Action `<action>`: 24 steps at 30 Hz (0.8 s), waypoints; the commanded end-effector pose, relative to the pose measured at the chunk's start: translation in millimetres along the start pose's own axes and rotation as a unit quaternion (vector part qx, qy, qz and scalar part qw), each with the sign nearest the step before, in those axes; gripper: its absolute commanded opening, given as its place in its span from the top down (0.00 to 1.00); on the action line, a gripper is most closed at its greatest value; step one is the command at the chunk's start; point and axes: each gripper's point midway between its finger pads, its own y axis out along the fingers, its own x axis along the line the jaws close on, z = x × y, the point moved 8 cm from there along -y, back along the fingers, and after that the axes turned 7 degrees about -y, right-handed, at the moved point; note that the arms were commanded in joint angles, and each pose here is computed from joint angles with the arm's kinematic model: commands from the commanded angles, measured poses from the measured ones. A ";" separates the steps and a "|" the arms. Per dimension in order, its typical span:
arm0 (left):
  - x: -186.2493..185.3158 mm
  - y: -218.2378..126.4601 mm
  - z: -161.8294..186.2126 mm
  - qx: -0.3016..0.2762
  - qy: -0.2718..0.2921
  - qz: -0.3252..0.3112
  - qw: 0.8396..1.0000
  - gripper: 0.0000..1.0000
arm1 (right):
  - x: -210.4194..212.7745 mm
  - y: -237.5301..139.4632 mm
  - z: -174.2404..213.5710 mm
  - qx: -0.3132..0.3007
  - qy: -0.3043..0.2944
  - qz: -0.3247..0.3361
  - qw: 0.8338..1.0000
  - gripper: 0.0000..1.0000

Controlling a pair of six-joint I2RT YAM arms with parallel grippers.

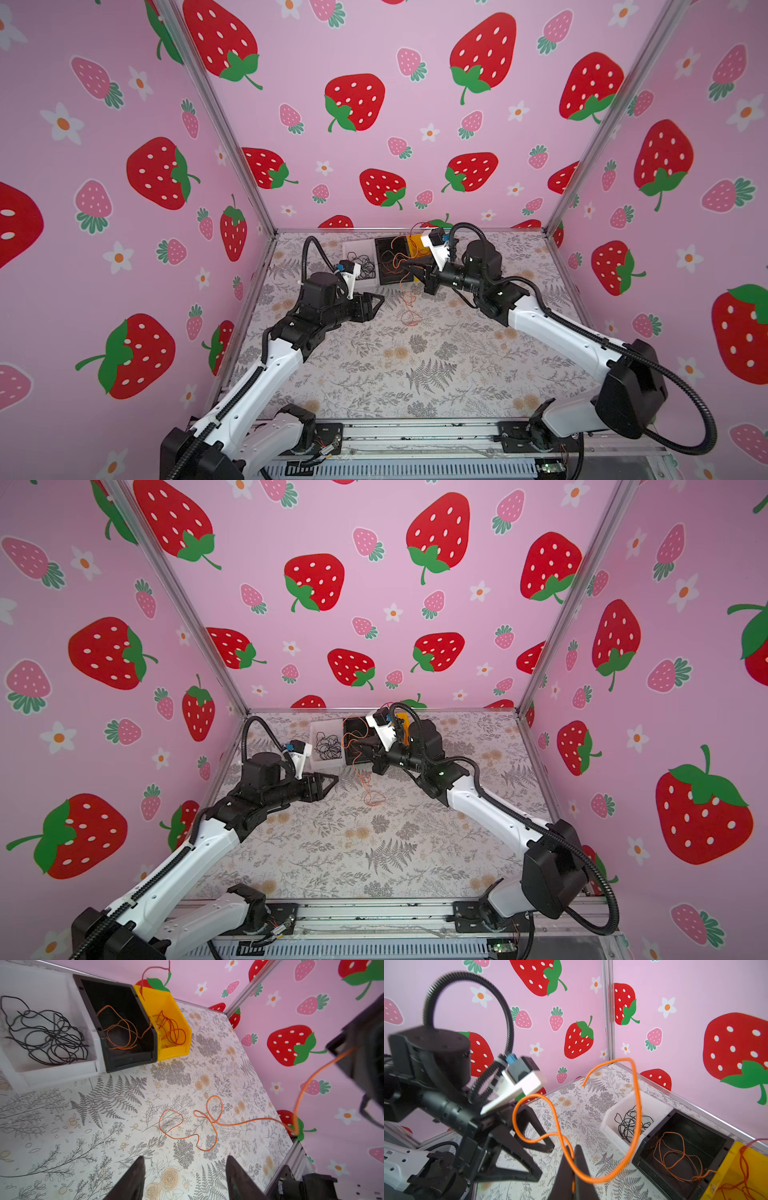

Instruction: Untangle the cables

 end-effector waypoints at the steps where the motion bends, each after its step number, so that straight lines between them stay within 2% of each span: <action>1: -10.9 -1.5 0.7 -0.015 0.052 0.061 0.997 0.35 | -1.5 -2.3 -27.8 -0.037 -0.008 -0.007 0.999 1.00; 5: -16.4 -3.7 4.6 -0.042 0.108 0.100 0.988 0.30 | -2.7 0.8 -43.4 -0.047 -0.007 -0.013 0.999 1.00; 7: -22.8 -3.2 13.9 -0.054 0.172 0.143 0.973 0.30 | -3.5 3.9 -51.2 -0.051 -0.007 -0.020 0.998 1.00; 9: -26.7 -1.1 20.8 -0.071 0.223 0.153 0.960 0.30 | -4.5 6.6 -58.5 -0.056 -0.009 -0.026 0.998 1.00; 11: -26.6 1.6 24.0 -0.081 0.268 0.138 0.950 0.28 | -5.0 9.5 -65.2 -0.060 -0.013 -0.032 0.998 1.00; 14: -20.3 2.9 16.6 -0.097 0.318 0.074 0.940 0.28 | -6.8 16.1 -74.0 -0.058 -0.021 -0.041 0.997 1.00; 15: -24.4 0.1 14.8 -0.094 0.354 0.070 0.928 0.20 | -7.3 18.1 -76.6 -0.057 -0.022 -0.044 0.997 1.00; 16: -29.3 -3.7 13.0 -0.093 0.390 0.064 0.914 0.00 | -7.9 20.0 -79.3 -0.058 -0.023 -0.046 0.997 1.00; 19: -28.9 -13.1 2.7 -0.139 0.428 0.006 0.893 0.01 | -8.0 22.8 -86.8 -0.063 -0.026 -0.056 0.996 1.00; 21: -27.2 -17.9 3.2 -0.163 0.447 -0.007 0.880 0.01 | -8.0 23.5 -90.3 -0.066 -0.027 -0.061 0.996 1.00; 24: -19.2 -15.8 5.0 -0.166 0.441 -0.033 0.881 0.01 | -7.1 23.5 -94.8 -0.070 -0.025 -0.067 0.995 1.00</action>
